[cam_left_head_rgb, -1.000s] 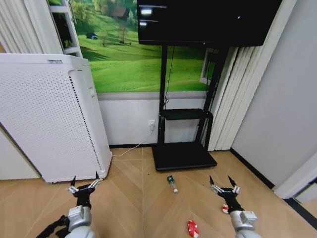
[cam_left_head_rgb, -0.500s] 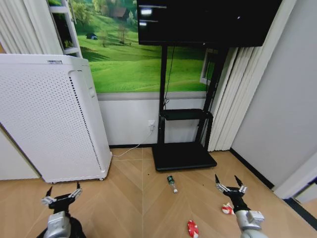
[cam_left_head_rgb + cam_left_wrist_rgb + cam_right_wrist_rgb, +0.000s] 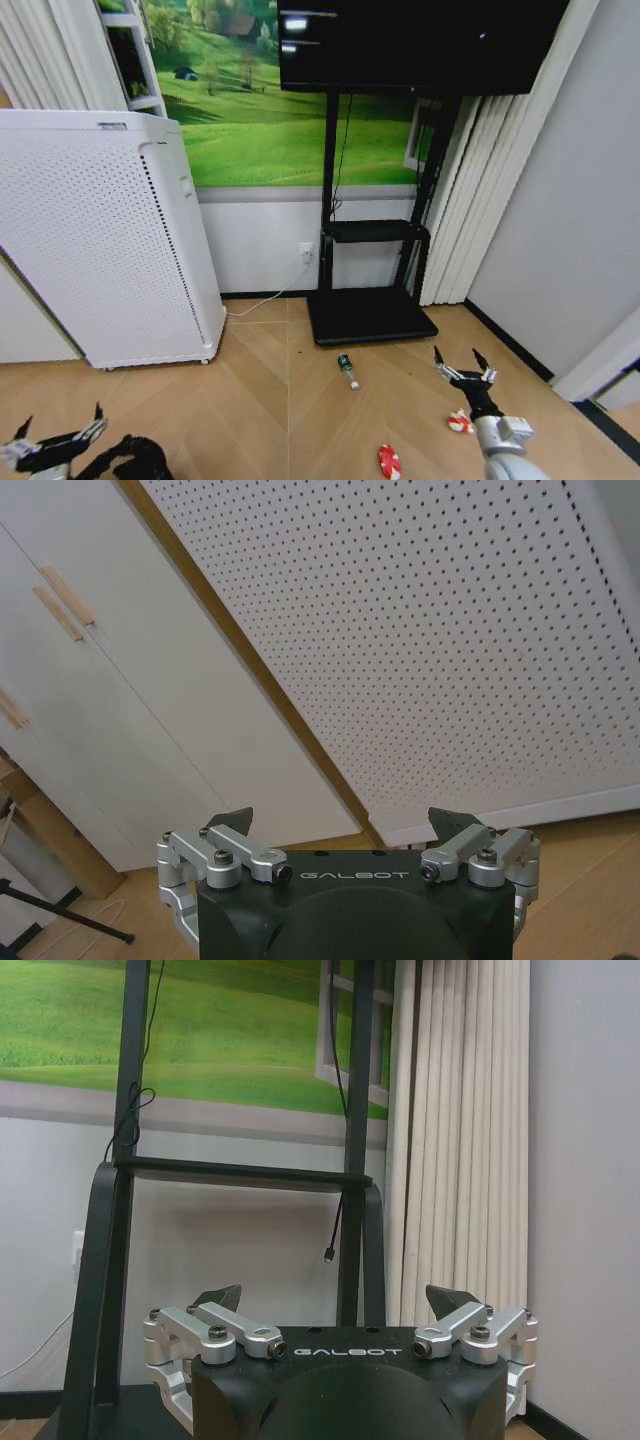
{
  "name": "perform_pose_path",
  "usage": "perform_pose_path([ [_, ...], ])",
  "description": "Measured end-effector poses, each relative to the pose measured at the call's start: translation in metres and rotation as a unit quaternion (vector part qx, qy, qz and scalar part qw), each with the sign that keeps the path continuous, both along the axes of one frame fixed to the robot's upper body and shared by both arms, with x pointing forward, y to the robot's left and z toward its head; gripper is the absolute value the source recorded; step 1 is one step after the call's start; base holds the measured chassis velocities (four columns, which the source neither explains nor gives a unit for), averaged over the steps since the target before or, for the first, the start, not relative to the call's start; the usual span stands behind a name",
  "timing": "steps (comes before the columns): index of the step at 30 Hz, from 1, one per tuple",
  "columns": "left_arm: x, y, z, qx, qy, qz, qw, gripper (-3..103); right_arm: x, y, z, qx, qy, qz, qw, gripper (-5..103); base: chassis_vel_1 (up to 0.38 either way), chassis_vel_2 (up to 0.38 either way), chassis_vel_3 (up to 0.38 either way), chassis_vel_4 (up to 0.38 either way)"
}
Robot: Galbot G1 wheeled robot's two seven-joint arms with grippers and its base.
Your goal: Pick up the trash bin and place the garbage on the floor into it.
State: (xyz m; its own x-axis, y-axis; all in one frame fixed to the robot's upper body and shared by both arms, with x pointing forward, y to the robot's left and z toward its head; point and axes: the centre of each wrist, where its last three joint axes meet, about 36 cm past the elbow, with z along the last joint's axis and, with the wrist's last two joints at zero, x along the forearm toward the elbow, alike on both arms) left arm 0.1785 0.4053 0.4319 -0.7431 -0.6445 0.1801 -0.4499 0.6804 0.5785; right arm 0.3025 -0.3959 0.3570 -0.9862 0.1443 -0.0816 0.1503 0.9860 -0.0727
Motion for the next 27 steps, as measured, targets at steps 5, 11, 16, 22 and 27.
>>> perform_pose_path([
  [5, -0.011, 0.014, -0.001, -0.048, 0.025, -0.028, 0.9982, 99, 0.0, -0.004, 0.001, 0.002, -0.001, -0.006, 1.0, 100, 0.0, 0.0, 0.0, 0.0],
  [11, -0.019, 0.023, -0.002, -0.091, 0.064, -0.06, 0.992, 99, 0.001, -0.004, 0.001, 0.004, -0.003, -0.008, 1.0, 100, 0.0, 0.0, 0.0, 0.0],
  [16, -0.025, 0.024, -0.005, -0.114, 0.117, -0.062, 0.9845, 99, 0.003, -0.006, -0.001, 0.006, -0.002, -0.01, 1.0, 100, 0.0, 0.0, 0.0, 0.0],
  [22, -0.028, 0.034, -0.011, -0.108, 0.148, -0.05, 0.9818, 99, 0.005, -0.007, -0.003, 0.006, 0.0, -0.012, 1.0, 100, 0.0, 0.0, 0.0, 0.0],
  [27, -0.032, 0.046, -0.031, -0.098, 0.179, -0.036, 0.9784, 97, 0.008, 0.0, -0.007, 0.012, 0.001, -0.006, 1.0, 100, 0.0, 0.0, 0.0, 0.0],
])
